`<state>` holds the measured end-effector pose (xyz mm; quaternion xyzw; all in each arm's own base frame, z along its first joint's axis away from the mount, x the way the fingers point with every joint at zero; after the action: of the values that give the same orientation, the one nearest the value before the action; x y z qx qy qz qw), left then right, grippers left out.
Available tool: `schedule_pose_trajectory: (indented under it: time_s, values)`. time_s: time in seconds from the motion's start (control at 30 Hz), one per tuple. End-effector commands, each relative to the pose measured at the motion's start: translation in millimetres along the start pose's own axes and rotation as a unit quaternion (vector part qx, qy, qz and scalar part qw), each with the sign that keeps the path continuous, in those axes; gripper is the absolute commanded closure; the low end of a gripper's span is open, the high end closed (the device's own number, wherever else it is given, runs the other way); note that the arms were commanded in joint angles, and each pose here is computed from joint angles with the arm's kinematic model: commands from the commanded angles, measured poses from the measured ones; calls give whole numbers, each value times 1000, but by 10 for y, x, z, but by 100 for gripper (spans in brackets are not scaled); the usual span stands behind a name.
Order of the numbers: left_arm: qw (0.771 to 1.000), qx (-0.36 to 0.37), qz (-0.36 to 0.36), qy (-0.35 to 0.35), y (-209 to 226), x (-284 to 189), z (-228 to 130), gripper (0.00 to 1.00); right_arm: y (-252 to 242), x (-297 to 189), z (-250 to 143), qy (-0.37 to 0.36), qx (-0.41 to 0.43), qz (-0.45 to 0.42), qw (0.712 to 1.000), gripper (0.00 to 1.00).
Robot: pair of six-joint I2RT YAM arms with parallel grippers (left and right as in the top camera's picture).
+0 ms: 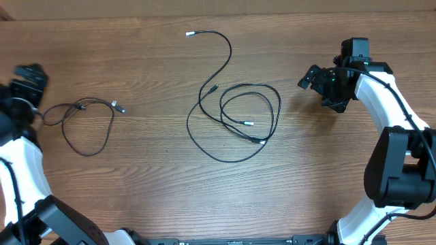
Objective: Untangle cables
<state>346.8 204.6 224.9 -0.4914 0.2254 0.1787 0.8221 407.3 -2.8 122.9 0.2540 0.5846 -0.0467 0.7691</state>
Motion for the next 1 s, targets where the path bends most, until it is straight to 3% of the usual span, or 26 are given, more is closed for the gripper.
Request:
schedule_pose_trajectory:
  time_s: [0.0, 0.07, 0.1, 0.23, 0.4, 0.57, 0.67, 0.8, 0.97]
  values:
    - [991, 33, -13, 129, -5, 150, -529, 53, 58, -123, 62, -20, -6, 6, 1000, 0]
    - [982, 47, 12, 180, 32, 202, -801, 85, 58, -123, 62, -20, -5, 6, 1000, 0]
    - [977, 57, 22, 203, 40, 232, -927, 96, 58, -123, 62, -20, -5, 6, 1000, 0]
    - [948, 136, 101, 270, 118, 404, -1462, 96, 58, -123, 62, -20, -6, 6, 1000, 0]
    - [920, 204, 202, 268, 304, 633, -1753, 95, 58, -123, 62, -20, -6, 6, 1000, 0]
    - [905, 216, 228, 285, 475, 829, -1927, 91, 58, -123, 62, -20, -6, 6, 1000, 0]
    - [896, 210, 245, 305, 651, 944, -2035, 96, 58, -123, 62, -20, -6, 6, 1000, 0]
    - [893, 196, 260, 310, 807, 1063, -2099, 95, 57, -123, 62, -20, -6, 6, 1000, 0]
    - [882, 222, 328, 257, 1007, 1089, -1912, 93, 58, -123, 62, -20, -5, 6, 1000, 0]
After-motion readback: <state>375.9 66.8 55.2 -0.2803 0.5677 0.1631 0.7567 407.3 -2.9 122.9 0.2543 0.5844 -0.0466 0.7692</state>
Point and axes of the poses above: each gripper's point midway between its finger pads, its own x axis out along the fingers, its own y axis along the line the jaws close on, z = x × y, the point moved 6 cm from there along -x, back along the fingers, and after that the axes turned 5 degrees about -x, right-handed, at the moved point
